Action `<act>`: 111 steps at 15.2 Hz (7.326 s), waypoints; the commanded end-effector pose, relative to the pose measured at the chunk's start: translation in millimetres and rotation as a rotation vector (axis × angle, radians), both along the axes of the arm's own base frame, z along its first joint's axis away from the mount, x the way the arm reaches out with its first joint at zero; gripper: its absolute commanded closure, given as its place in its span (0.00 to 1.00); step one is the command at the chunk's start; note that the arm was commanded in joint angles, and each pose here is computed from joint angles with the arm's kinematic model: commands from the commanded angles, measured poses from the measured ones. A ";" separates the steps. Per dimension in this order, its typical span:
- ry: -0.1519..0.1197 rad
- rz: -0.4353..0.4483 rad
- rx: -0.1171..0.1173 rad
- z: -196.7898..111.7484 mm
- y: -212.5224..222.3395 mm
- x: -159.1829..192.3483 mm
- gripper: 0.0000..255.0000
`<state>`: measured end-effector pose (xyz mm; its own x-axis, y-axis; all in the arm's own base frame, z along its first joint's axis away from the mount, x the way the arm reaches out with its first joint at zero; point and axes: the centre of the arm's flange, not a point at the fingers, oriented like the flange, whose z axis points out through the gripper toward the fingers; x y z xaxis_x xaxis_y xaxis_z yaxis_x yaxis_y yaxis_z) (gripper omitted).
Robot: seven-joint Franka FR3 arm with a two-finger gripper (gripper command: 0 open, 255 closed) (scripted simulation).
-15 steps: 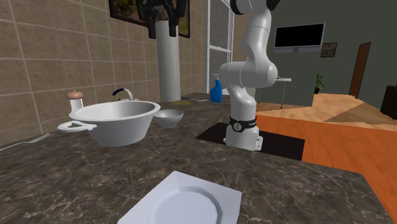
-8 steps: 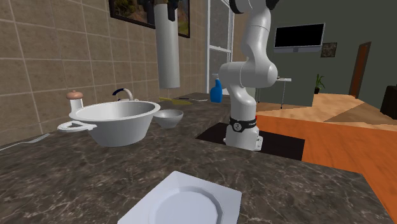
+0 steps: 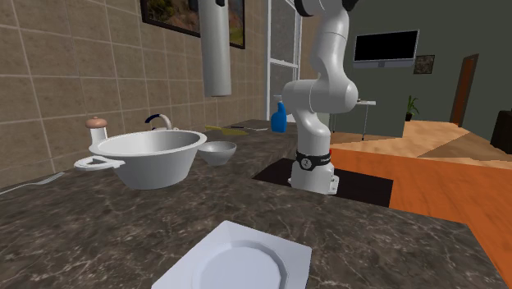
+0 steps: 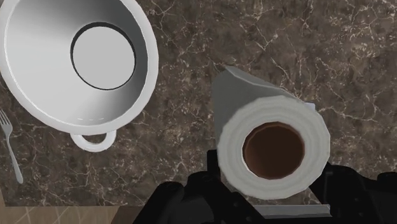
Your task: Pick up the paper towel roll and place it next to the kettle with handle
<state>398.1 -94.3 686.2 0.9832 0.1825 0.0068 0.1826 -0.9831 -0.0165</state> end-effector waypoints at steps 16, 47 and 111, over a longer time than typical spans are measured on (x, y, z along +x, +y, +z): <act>0.000 0.000 0.000 -8.5 -176.4 -127.4 1.00; 0.000 0.000 0.000 -27.7 -508.1 -366.3 1.00; 0.000 0.000 0.000 -256.6 -547.0 -394.3 0.00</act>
